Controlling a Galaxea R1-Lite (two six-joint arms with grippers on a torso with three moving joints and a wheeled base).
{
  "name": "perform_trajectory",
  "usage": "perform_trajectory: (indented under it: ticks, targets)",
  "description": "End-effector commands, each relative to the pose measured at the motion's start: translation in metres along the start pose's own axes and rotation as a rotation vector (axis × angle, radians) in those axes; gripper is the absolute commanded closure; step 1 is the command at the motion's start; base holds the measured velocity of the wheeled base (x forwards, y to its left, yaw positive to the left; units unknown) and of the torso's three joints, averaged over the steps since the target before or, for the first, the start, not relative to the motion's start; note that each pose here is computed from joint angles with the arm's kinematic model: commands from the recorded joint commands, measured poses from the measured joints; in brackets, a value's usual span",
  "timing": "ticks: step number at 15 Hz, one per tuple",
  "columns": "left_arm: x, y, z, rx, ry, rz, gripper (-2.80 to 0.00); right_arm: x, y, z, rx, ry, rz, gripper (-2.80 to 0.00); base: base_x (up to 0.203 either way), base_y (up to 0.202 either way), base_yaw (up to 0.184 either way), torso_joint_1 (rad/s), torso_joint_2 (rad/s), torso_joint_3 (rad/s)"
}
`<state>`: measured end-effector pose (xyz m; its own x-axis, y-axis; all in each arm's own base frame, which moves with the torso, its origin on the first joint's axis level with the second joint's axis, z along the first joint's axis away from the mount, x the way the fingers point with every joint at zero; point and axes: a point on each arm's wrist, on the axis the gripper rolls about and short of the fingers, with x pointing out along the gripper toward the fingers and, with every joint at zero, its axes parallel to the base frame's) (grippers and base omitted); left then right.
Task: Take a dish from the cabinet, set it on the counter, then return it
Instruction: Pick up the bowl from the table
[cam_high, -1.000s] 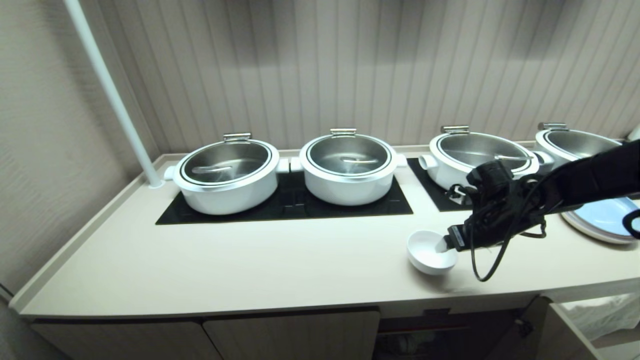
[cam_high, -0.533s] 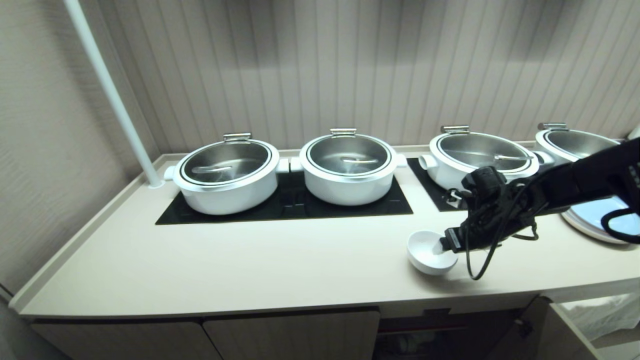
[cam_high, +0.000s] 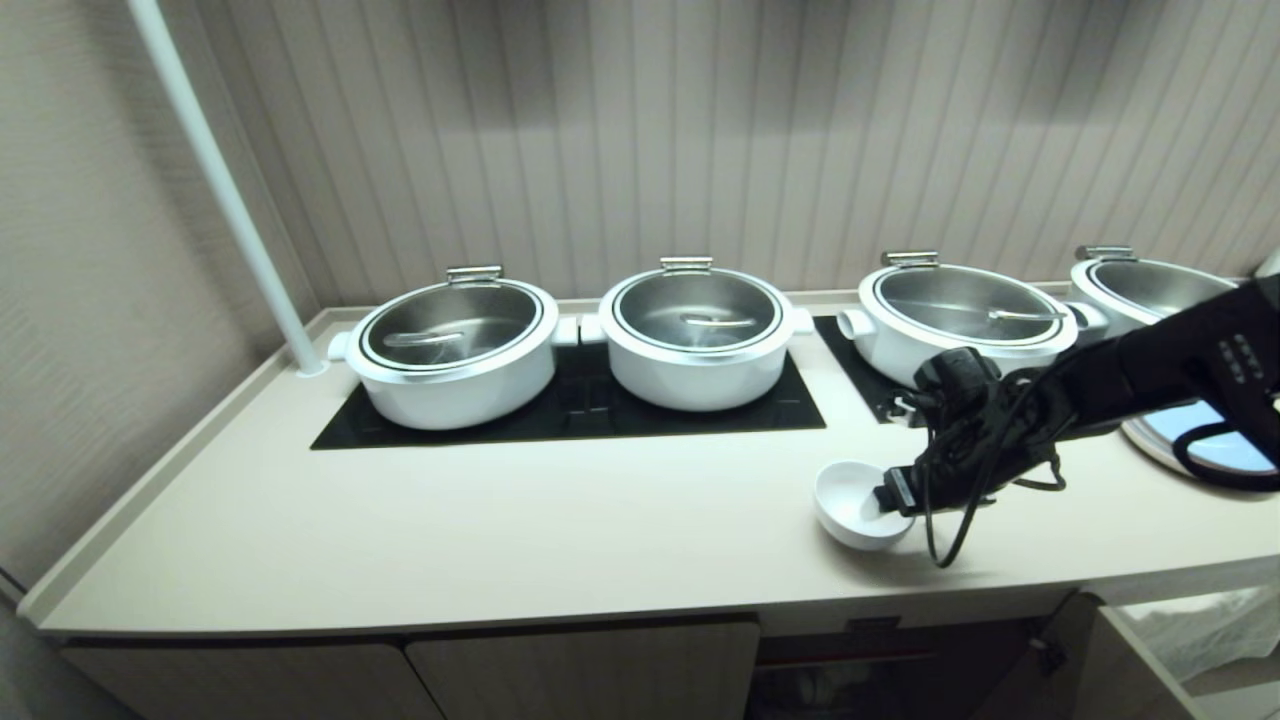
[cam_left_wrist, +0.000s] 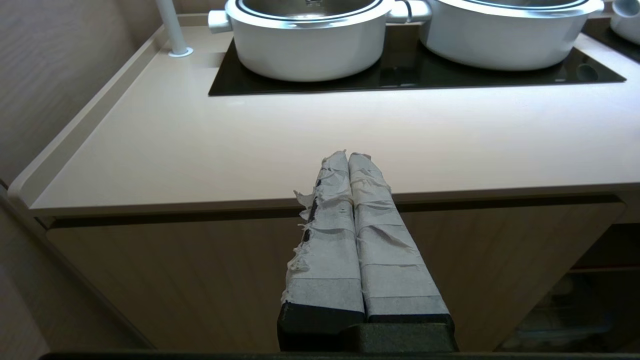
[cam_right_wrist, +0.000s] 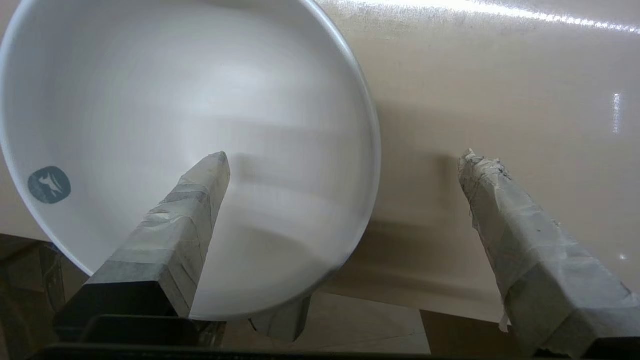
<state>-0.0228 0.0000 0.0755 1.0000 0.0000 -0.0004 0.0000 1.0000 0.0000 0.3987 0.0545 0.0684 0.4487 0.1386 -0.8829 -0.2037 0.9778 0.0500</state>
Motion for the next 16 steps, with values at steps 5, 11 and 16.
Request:
perform_trajectory:
  ticks: [5,11,16]
  targets:
    - [0.0,0.0,0.0,0.0,0.0,0.002,0.0,0.0075,-0.0004,0.0021,-0.001,-0.002,0.001,-2.8,0.0,0.0,0.0,0.0,0.0,0.0]
    - [0.0,0.0,0.0,0.0,0.0,0.0,0.0,0.0091,-0.0006,0.0034,0.0,-0.003,0.001,-2.8,0.0,0.0,0.0,0.0,0.0,0.0]
    - [0.0,0.0,0.0,0.0,0.0,0.0,0.0,0.0101,-0.0007,0.0035,-0.001,-0.003,0.001,-2.8,0.0,0.0,0.0,0.0,0.0,0.0]
